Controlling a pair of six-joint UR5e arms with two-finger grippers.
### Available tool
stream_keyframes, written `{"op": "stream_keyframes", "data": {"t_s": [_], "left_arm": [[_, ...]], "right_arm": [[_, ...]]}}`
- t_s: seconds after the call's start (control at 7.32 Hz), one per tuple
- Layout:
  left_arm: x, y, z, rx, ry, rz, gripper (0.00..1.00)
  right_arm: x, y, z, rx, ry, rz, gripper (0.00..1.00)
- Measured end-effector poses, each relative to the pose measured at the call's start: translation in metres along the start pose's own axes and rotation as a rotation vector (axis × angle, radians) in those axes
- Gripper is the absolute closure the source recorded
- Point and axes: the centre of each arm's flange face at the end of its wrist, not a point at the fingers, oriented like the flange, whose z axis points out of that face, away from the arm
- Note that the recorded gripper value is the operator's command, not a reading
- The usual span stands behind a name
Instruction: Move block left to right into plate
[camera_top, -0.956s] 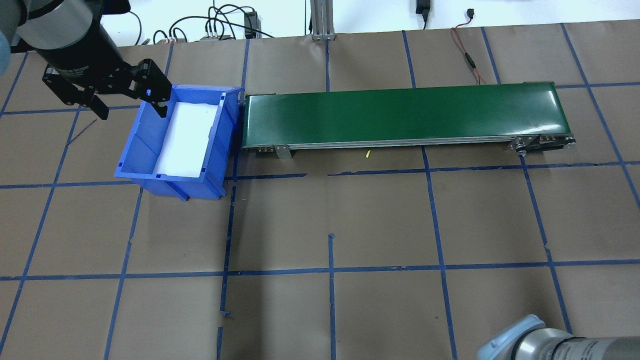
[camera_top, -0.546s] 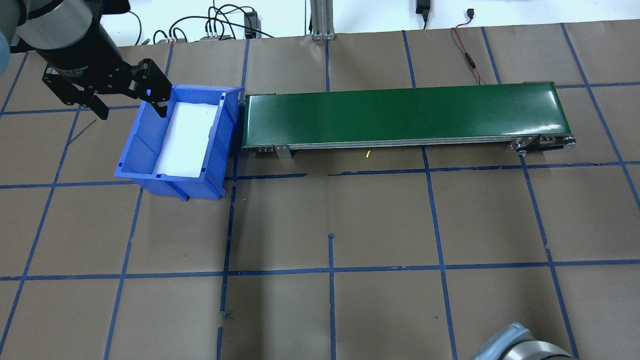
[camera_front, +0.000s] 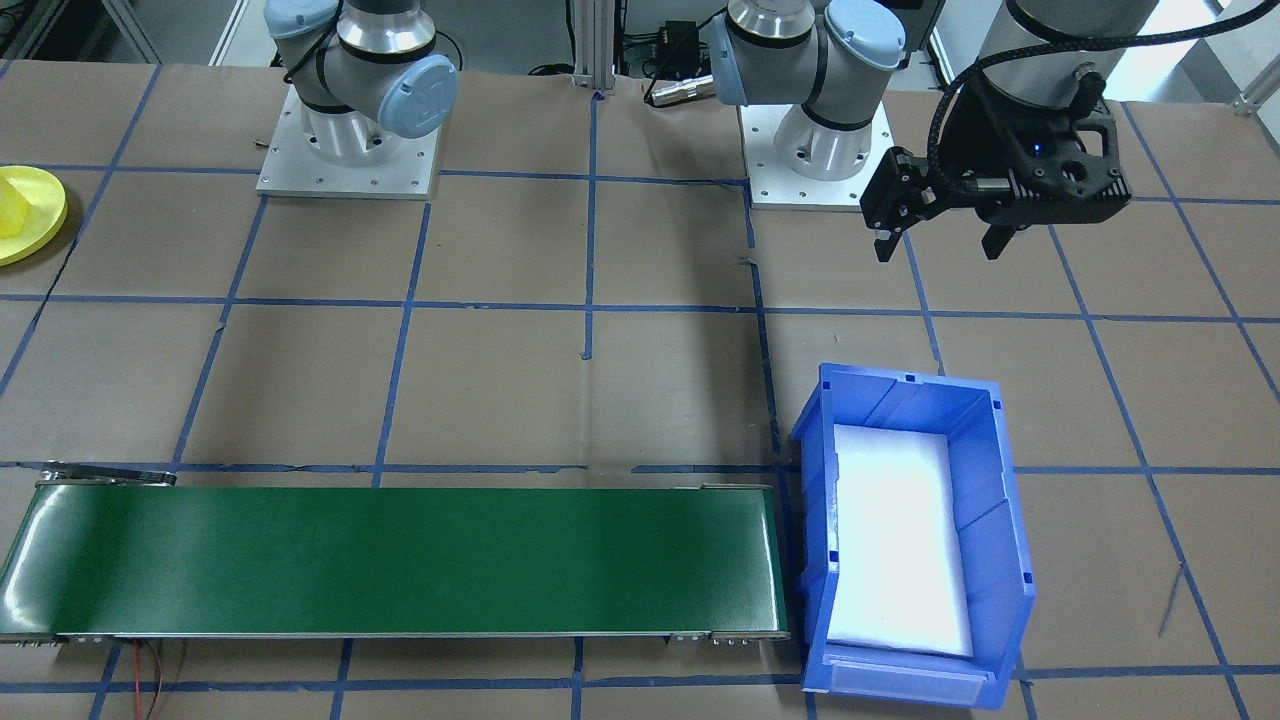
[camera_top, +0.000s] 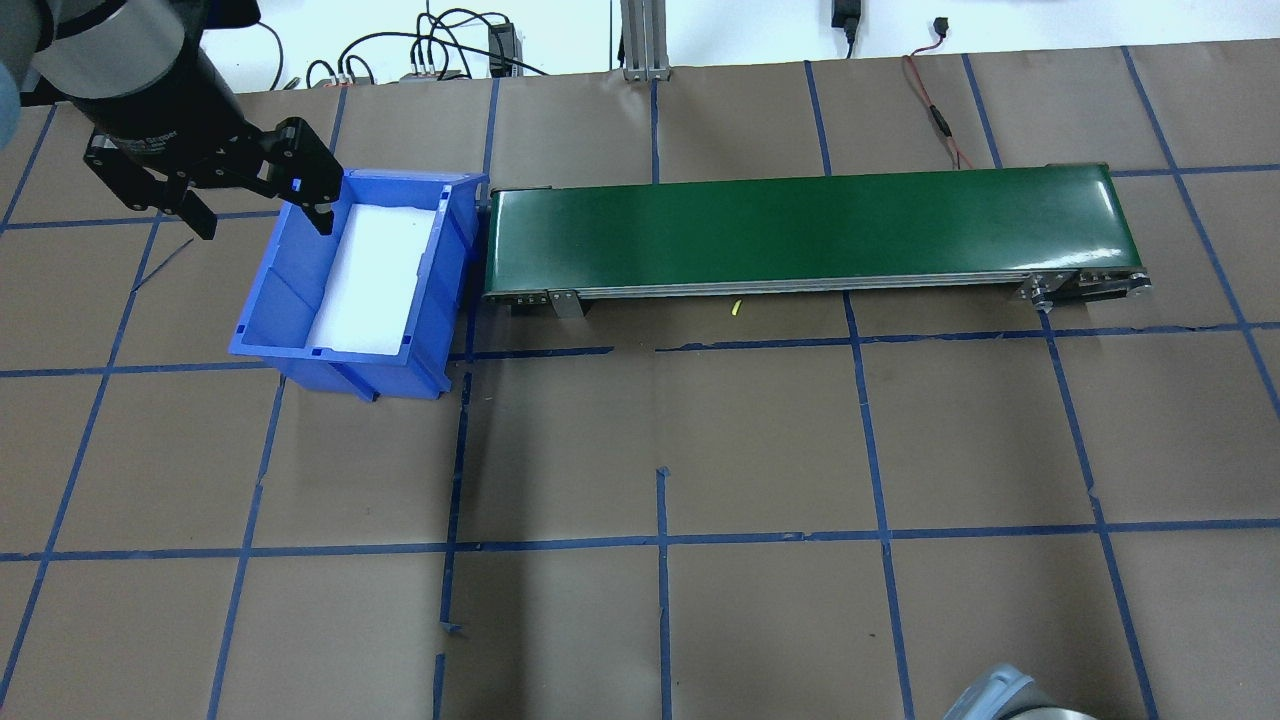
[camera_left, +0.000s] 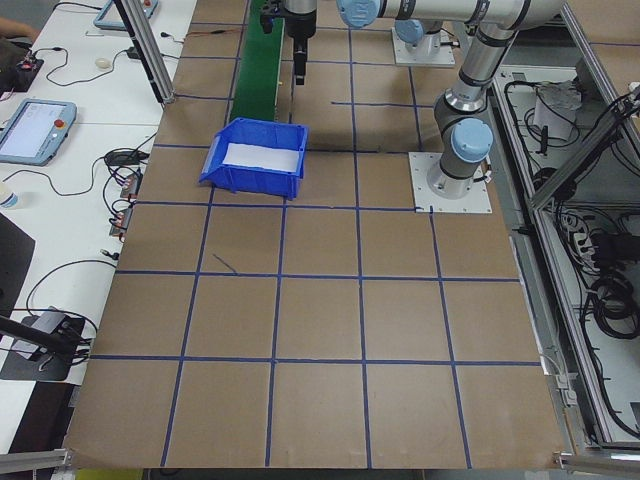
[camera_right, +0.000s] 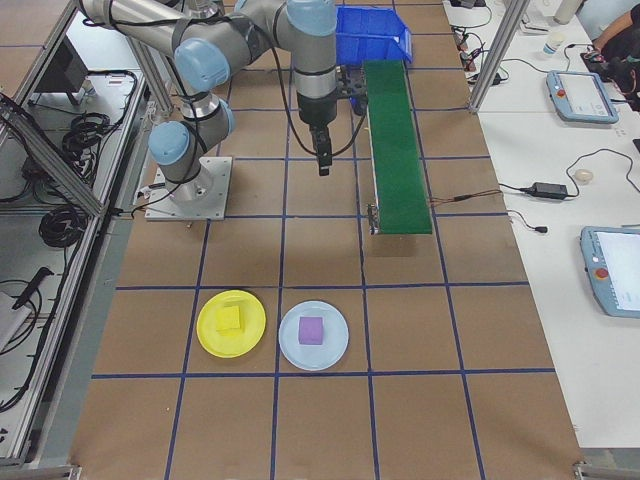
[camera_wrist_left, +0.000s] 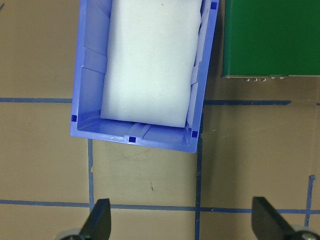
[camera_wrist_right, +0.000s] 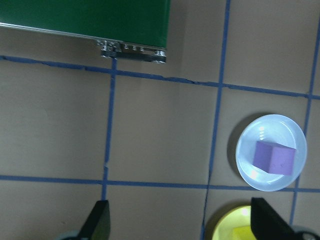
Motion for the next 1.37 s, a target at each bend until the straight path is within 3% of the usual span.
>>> {"op": "stream_keyframes", "data": {"t_s": [0.41,0.68,1.09,1.37], "left_arm": [[0.001,0.0,-0.001,0.004,0.014,-0.002,0.0],[0.001,0.0,-0.001,0.004,0.017,-0.002,0.0],[0.001,0.0,0.0,0.003,0.017,-0.002,0.0],[0.001,0.0,-0.001,0.003,0.017,-0.002,0.0]], "right_arm": [[-0.148,-0.072,-0.016,0.018,-0.052,0.183,0.0],[-0.214,-0.103,-0.017,0.01,-0.095,0.299,0.0],[-0.233,-0.097,-0.012,-0.046,-0.101,0.329,0.0],[-0.237,-0.087,-0.009,-0.057,-0.103,0.321,0.0]]}}
